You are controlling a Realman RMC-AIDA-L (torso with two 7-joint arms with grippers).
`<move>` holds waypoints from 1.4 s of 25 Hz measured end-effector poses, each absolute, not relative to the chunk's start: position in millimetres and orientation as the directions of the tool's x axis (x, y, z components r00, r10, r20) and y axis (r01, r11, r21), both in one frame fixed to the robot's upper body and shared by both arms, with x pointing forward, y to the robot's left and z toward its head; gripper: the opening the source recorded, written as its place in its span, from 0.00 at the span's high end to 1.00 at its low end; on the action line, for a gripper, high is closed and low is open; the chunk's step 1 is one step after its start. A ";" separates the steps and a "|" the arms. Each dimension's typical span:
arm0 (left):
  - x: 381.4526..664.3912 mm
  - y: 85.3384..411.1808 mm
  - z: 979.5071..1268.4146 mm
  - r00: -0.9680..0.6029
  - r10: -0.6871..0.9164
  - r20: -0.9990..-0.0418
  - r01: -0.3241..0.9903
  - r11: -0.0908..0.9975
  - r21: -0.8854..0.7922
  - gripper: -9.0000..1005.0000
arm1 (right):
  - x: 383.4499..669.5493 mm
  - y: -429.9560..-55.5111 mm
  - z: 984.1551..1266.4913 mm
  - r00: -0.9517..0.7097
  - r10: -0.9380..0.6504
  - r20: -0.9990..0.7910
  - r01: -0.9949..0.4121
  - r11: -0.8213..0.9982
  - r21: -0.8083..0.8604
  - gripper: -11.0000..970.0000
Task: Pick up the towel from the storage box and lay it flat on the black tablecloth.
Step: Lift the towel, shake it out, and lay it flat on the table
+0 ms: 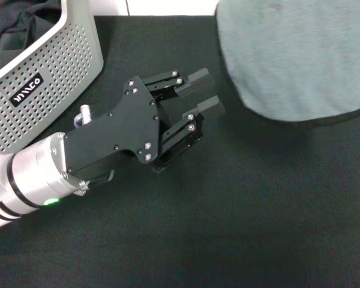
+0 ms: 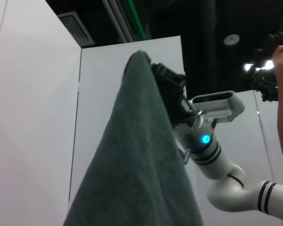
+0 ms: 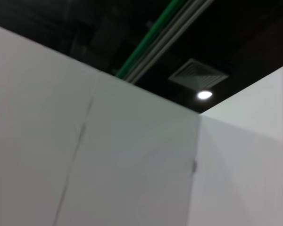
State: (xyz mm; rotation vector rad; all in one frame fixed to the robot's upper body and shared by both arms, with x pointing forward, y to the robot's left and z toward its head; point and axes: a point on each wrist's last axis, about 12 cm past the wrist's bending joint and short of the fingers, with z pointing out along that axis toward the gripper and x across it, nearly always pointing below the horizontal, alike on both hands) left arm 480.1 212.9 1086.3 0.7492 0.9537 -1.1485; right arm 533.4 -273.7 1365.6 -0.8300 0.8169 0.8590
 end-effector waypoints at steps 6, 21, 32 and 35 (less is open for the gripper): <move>480.0 213.5 1086.5 0.130 -0.406 -0.905 0.964 0.267 0.019 0.66 | 532.7 -270.9 1373.5 0.313 0.219 -0.924 -0.940 0.214 -0.267 0.98; 488.1 218.4 1100.2 0.189 -0.422 -0.887 0.963 0.257 0.082 0.66 | 558.7 -231.5 1388.2 0.151 -0.384 -0.911 -0.988 -0.047 -0.144 0.98; 491.0 218.7 1103.7 0.212 -0.427 -0.879 0.958 0.268 0.101 0.66 | 535.0 -192.2 1387.6 0.320 -0.648 -0.691 -0.946 -0.255 -0.199 0.98; 494.1 218.3 1108.8 0.220 -0.433 -0.874 0.961 0.252 0.117 0.66 | 530.2 -181.6 1379.2 0.350 -0.682 -0.642 -0.933 -0.312 -0.177 0.98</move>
